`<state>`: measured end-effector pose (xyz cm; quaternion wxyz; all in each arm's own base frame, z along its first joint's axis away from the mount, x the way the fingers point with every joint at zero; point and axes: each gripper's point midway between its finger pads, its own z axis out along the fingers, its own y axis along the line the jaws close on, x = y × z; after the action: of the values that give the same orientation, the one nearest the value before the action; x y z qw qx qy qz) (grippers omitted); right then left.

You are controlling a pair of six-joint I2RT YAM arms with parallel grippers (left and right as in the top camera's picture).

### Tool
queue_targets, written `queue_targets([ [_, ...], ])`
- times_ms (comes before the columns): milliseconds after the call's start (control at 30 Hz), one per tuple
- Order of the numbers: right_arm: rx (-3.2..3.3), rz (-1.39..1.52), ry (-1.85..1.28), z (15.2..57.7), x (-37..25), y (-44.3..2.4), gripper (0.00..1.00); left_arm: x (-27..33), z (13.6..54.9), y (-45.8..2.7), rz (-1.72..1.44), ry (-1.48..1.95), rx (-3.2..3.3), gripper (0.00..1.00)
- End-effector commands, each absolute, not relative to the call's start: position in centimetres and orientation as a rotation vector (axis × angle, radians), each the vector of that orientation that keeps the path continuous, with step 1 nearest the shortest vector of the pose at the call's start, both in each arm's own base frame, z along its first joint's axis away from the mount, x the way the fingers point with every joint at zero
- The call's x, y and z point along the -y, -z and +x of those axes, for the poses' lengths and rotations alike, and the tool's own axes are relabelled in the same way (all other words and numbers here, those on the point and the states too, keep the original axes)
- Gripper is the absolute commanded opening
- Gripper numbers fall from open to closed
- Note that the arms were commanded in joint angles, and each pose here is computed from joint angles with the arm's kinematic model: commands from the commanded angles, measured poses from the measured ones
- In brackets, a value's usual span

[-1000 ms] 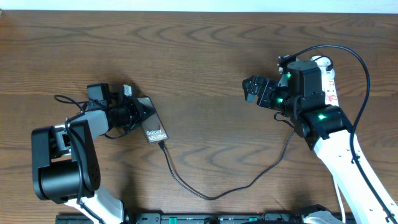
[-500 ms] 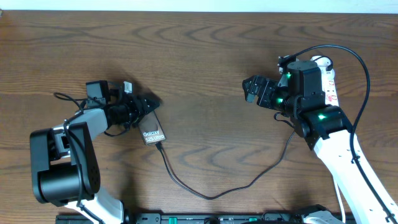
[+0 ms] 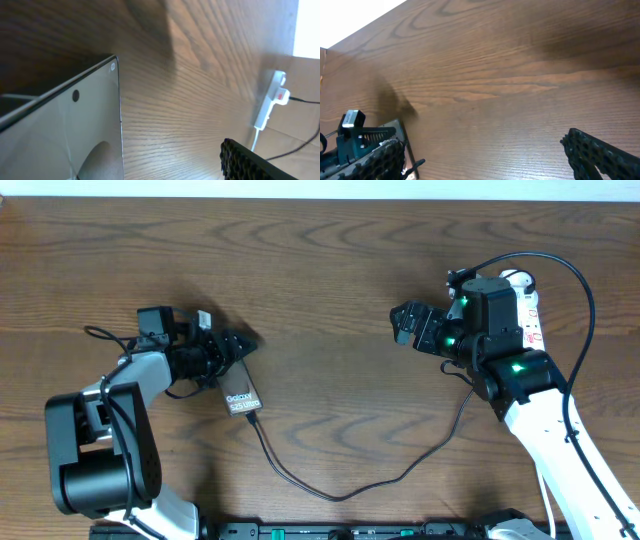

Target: Plug charger to phone and switch on socket

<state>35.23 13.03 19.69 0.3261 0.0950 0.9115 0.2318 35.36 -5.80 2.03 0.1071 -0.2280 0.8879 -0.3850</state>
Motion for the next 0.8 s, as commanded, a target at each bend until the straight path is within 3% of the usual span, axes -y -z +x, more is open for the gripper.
queue_targets([
  [0,-2.376,0.231,-0.592,35.3,-12.9,-20.2,0.99,2.1,32.0,3.6,-0.852,0.733,-2.799,0.79],
  [767,-2.376,0.231,-0.592,35.3,-12.9,-20.2,0.99,0.8,28.7,4.8,-0.964,0.553,-2.93,0.8],
])
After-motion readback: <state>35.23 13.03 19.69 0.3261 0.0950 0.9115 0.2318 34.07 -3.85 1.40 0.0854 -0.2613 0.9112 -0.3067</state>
